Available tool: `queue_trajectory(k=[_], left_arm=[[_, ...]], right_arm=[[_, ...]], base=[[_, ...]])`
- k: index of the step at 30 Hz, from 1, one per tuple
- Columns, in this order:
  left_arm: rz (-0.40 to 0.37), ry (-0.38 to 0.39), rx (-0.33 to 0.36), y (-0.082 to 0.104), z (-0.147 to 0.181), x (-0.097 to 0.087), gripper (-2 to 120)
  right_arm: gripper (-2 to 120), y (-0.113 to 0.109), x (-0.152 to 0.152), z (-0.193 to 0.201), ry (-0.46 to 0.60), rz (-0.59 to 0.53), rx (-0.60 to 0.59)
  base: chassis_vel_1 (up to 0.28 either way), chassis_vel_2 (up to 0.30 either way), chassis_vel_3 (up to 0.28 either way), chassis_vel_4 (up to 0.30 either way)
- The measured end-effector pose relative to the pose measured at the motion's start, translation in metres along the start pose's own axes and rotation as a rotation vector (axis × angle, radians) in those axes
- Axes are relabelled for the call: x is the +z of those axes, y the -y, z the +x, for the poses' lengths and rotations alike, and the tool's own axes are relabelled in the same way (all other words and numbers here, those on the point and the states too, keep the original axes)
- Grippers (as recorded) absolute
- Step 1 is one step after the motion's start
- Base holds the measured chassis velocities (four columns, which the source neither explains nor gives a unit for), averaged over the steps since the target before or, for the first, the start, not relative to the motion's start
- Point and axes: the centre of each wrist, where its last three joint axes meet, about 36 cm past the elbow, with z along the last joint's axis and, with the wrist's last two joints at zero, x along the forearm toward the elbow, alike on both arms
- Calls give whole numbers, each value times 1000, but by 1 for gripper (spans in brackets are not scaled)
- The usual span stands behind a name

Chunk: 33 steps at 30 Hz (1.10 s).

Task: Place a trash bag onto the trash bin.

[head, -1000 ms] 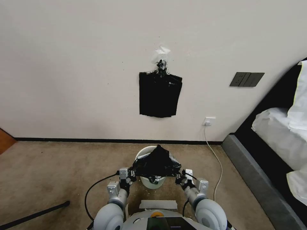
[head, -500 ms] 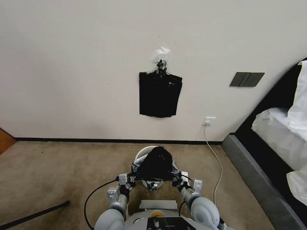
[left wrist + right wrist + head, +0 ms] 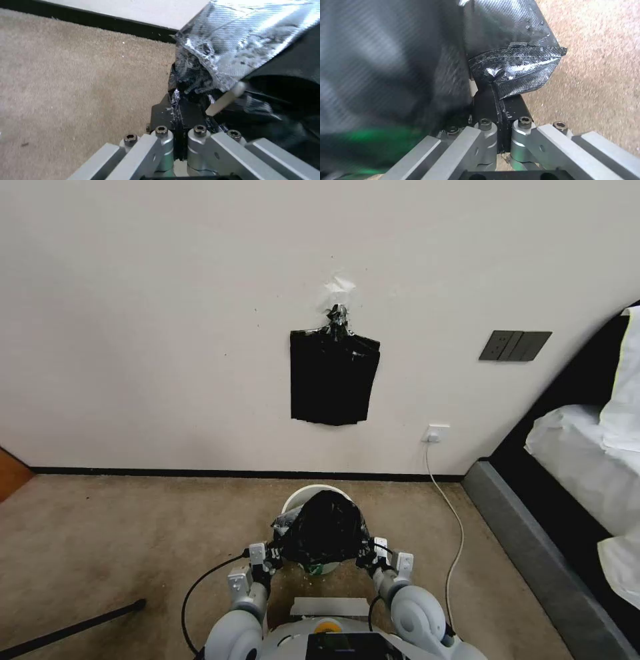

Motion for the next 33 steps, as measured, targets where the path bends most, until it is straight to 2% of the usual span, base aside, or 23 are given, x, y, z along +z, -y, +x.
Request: queue_trajectory(k=[11, 13, 14, 17, 18, 22, 23, 26, 27, 28, 29, 30, 31, 33], left_arm=[[8, 5, -8, -5, -6, 3, 0], [6, 4, -10, -6, -2, 2, 10], [6, 4, -10, -6, -2, 2, 10], [-7, 3, -20, -10, 4, 0, 25], [-7, 3, -20, -10, 4, 0, 25], [-23, 8, -23, -13, 11, 0, 43], [-23, 8, -23, -13, 11, 0, 43], [-29, 12, -9, -14, 16, 1, 57], [-29, 12, -9, -14, 16, 1, 57], [-31, 15, -8, -15, 18, 1, 64], [-31, 16, -9, -15, 19, 0, 64], [-31, 22, -13, -16, 21, -1, 74], [-31, 22, -13, -16, 21, -1, 74], [-29, 27, -15, -18, 25, -2, 82]], right_arm=[[0, 2, 6, 3, 6, 8, -14], [8, 2, 8, 9, 4, 8, -17], [8, 2, 8, 9, 4, 8, -17], [24, 3, 11, 20, 2, 19, -15], [24, 3, 11, 20, 2, 19, -15], [42, 4, 10, 30, 7, 21, -11], [42, 4, 10, 30, 7, 21, -11], [55, 4, 10, 36, 10, 25, -7], [55, 4, 10, 36, 10, 25, -7], [62, 5, 11, 39, 9, 29, -3], [64, 5, 11, 39, 9, 29, -2], [72, 6, 12, 42, 7, 36, 6], [72, 6, 12, 42, 7, 36, 6], [81, 8, 13, 46, 7, 43, 20]], base=[[0, 0, 0, 0], [0, 0, 0, 0], [0, 0, 0, 0], [0, 0, 0, 0], [0, 0, 0, 0], [0, 0, 0, 0], [0, 0, 0, 0], [0, 0, 0, 0], [0, 0, 0, 0], [0, 0, 0, 0], [0, 0, 0, 0], [0, 0, 0, 0], [0, 0, 0, 0], [0, 0, 0, 0]])
